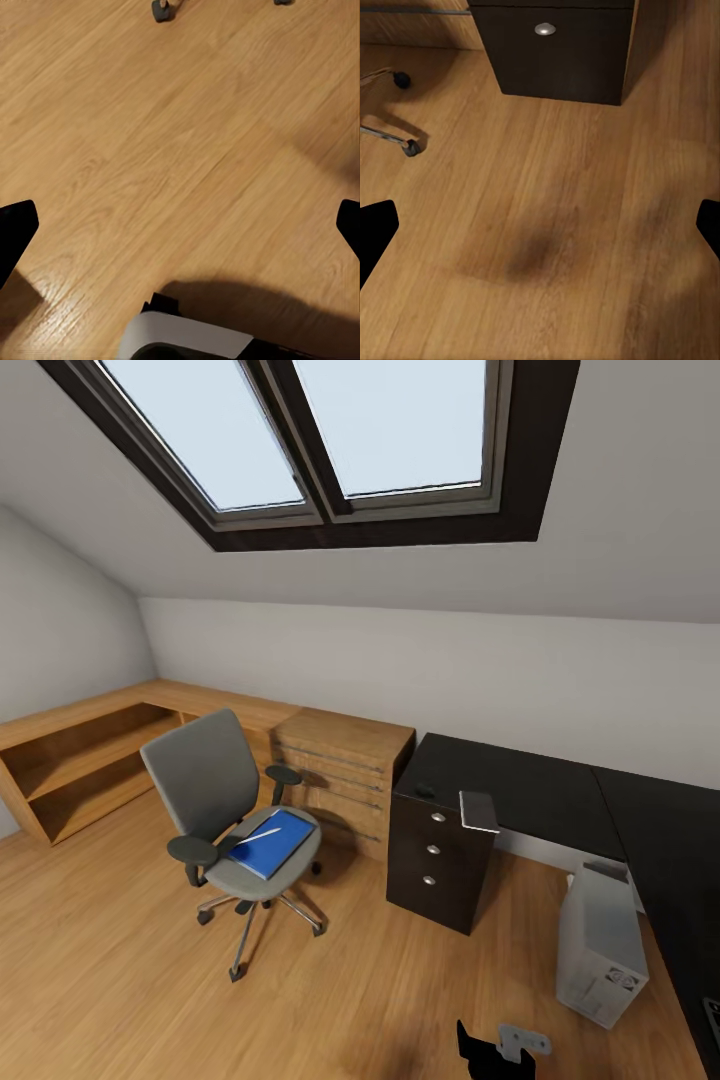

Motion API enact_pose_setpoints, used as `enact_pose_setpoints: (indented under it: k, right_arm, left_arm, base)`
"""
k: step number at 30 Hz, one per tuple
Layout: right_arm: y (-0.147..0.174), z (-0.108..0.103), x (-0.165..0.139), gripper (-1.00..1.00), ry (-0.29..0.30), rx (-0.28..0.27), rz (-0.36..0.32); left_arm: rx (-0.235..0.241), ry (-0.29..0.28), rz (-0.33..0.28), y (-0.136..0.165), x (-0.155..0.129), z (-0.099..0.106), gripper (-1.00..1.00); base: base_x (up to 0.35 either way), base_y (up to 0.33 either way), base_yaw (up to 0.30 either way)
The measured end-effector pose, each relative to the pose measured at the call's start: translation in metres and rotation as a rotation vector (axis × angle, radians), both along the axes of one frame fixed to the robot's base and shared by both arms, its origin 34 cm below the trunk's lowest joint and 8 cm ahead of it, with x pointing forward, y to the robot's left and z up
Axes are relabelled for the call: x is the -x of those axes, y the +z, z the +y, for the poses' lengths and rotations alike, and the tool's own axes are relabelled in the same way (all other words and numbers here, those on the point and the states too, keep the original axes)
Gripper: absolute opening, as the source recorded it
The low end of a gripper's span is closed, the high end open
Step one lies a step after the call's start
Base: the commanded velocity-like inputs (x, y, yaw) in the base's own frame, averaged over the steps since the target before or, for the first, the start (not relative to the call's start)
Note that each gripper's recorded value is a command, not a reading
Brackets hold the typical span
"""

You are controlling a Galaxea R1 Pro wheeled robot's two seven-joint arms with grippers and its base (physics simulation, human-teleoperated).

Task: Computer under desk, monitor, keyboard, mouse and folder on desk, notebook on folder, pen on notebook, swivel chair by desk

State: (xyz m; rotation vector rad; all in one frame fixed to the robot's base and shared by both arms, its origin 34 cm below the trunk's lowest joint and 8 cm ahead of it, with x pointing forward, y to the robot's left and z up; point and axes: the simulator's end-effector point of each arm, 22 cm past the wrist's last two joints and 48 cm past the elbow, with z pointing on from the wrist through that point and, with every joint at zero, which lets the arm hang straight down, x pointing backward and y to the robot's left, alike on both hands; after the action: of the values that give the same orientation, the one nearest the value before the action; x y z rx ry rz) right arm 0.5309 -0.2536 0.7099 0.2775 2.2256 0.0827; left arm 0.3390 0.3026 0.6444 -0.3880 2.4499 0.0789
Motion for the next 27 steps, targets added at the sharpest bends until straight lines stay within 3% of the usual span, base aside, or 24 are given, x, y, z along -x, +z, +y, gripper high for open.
enact_pose_setpoints:
  k: [7,27]
  right_arm:
    - [0.0002,-0.0019,0.0001,1.0,-0.001,0.002,0.0]
    - [0.0002,-0.0023,0.0,1.0,-0.001,0.003,0.0]
  left_arm:
    - [0.013,-0.02,-0.024,0.0022,-0.0017,-0.005,1.0]
    - [0.02,-0.02,-0.036,0.0035,-0.0031,-0.0039,1.0]
  base:
    - [0.041,0.0,0.0]
    - [0.244,0.0,0.0]
